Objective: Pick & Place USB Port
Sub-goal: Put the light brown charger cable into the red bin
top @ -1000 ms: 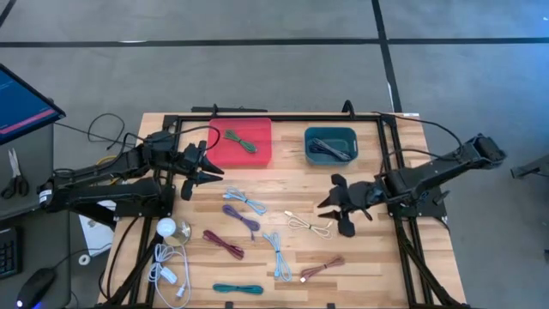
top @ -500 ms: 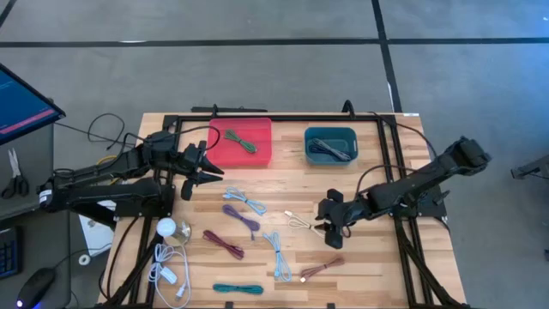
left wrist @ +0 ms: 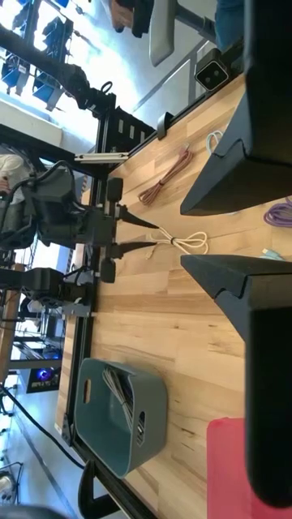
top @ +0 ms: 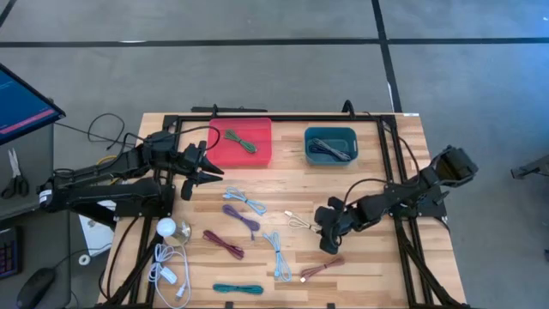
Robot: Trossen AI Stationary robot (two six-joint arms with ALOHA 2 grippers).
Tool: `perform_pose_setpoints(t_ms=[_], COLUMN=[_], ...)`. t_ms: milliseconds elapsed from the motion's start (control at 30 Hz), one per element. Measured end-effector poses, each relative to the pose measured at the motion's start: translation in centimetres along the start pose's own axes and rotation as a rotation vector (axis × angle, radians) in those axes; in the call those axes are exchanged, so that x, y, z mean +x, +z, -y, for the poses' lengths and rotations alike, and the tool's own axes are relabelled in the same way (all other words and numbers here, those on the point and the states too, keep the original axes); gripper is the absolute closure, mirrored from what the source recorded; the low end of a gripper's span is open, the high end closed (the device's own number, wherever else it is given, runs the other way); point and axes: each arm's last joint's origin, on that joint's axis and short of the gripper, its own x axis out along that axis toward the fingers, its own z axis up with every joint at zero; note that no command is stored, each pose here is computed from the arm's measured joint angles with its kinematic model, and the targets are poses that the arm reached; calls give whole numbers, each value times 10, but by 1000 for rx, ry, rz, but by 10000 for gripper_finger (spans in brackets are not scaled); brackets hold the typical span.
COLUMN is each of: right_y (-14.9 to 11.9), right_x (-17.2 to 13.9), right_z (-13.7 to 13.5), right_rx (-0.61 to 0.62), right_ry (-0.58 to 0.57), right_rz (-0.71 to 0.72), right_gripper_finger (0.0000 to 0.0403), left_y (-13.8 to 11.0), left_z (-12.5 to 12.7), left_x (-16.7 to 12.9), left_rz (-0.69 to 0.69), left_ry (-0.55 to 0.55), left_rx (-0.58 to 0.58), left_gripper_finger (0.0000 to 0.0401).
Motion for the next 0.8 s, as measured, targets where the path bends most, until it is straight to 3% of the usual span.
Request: perform_pose_setpoints(t_ms=[800], right_y=[-4], right_x=[-1], right_z=[-1], right_rx=[161], right_ry=[-9], right_rz=[-20], right_gripper_finger=[272], left_y=[0], left_z=[0], left_x=[0], left_rz=[0], left_ry=[0], left_rx=[0], left_gripper_finger=[314])
